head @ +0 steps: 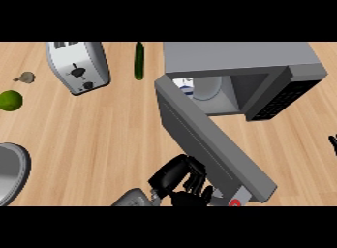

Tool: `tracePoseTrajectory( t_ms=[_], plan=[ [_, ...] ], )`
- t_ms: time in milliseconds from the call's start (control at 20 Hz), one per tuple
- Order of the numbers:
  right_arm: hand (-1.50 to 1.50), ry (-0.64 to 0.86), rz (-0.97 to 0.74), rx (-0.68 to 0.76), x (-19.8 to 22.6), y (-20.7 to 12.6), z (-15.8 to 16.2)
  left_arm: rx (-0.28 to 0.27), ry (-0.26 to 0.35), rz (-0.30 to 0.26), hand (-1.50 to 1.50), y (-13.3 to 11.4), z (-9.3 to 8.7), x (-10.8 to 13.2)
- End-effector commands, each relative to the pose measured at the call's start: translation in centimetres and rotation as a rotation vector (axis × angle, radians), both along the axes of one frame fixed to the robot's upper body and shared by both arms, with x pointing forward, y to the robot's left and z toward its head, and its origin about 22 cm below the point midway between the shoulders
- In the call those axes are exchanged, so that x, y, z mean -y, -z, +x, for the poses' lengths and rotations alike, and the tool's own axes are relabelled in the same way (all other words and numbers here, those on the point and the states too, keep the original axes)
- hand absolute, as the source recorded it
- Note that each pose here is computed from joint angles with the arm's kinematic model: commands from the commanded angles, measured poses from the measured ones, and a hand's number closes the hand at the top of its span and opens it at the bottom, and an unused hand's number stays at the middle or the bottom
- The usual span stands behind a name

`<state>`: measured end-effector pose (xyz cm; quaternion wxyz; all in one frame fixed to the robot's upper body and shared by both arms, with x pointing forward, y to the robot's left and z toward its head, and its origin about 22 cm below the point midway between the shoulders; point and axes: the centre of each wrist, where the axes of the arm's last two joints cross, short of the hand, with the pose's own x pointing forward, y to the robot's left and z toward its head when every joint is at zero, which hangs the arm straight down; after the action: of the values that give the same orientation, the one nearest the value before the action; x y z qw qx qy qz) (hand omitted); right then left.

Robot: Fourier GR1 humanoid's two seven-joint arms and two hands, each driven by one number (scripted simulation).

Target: Pick up the milk, place it into the microwave and close the microwave

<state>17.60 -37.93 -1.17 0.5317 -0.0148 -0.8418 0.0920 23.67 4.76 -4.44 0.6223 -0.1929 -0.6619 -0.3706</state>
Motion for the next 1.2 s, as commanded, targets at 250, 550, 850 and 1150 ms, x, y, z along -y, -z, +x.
tracePoseTrajectory(
  t_ms=[250,550,850,1150],
  plan=[
    [-1.50,-0.094,-0.040,0.146,0.7,-5.2,1.0,0.055,-0.159,0.032,1.50,0.4,0.2,2.4],
    [-1.50,-0.207,-0.005,0.153,-0.4,-7.1,2.7,0.090,-0.273,-0.063,1.50,-2.2,2.3,3.4],
    [-1.50,-0.239,-0.007,0.155,-0.3,-8.3,3.1,0.159,-0.392,-0.228,1.50,-4.4,3.7,3.7],
    [-1.50,-0.293,0.000,0.159,-0.3,-10.0,4.1,0.119,-0.445,-0.295,1.50,-6.4,6.3,3.8]
  ],
)
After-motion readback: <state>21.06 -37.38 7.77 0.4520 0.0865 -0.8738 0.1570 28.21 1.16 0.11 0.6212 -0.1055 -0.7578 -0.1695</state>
